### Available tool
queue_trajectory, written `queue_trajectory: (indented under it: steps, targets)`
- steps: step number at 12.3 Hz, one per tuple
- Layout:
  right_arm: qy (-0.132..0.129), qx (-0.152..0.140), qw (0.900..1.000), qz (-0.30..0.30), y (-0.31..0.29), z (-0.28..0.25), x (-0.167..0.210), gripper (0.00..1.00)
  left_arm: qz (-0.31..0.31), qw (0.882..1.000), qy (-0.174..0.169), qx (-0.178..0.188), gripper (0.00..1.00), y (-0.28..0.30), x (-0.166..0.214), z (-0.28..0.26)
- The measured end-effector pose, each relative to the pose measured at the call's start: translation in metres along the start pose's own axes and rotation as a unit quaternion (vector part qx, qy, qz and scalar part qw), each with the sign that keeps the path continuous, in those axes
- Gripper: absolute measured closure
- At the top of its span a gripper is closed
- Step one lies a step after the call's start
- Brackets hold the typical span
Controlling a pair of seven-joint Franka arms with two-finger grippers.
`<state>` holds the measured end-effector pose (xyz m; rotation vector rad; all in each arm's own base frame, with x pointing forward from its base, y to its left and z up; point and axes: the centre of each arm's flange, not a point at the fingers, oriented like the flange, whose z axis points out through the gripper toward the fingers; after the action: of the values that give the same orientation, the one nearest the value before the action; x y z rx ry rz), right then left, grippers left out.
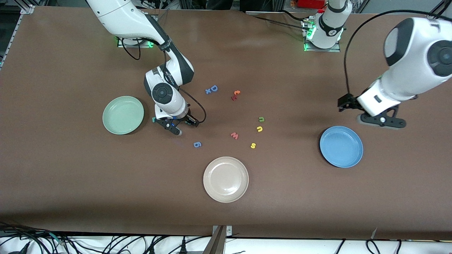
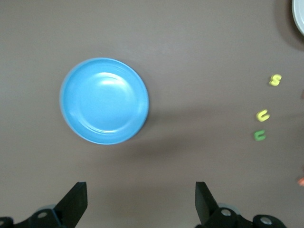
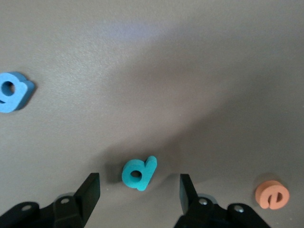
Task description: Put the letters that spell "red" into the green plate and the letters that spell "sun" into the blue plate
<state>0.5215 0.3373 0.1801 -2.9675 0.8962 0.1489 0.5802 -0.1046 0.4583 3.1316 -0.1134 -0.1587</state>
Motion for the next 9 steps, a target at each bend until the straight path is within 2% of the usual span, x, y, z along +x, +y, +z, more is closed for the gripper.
queue_trajectory:
  steps: [2,3,4,5,7,9]
  targets:
    - [-0.002,-0.004,1.000,0.002,0.000,0.006,0.000,0.30,-0.038,0.999,-0.020,0.003,0.00,0.056,0.001,0.031]
    - [-0.002,-0.005,1.000,0.003,0.001,0.007,0.000,0.30,-0.041,0.999,-0.025,0.009,0.00,0.077,0.000,0.043]
    - [-0.002,-0.004,1.000,0.003,0.001,0.007,0.001,0.38,-0.043,0.998,-0.030,0.014,0.00,0.091,0.000,0.053]
    - [-0.001,-0.002,1.000,0.003,-0.001,0.005,0.001,0.55,-0.052,0.998,-0.036,0.016,0.00,0.102,-0.001,0.063]
    - [0.003,-0.001,1.000,0.000,-0.002,0.003,0.004,0.73,-0.094,0.994,-0.052,0.024,0.00,0.129,-0.004,0.088]
    - [0.007,-0.007,1.000,-0.006,-0.003,0.000,0.007,0.73,-0.128,0.990,-0.057,0.028,0.00,0.157,-0.005,0.117]
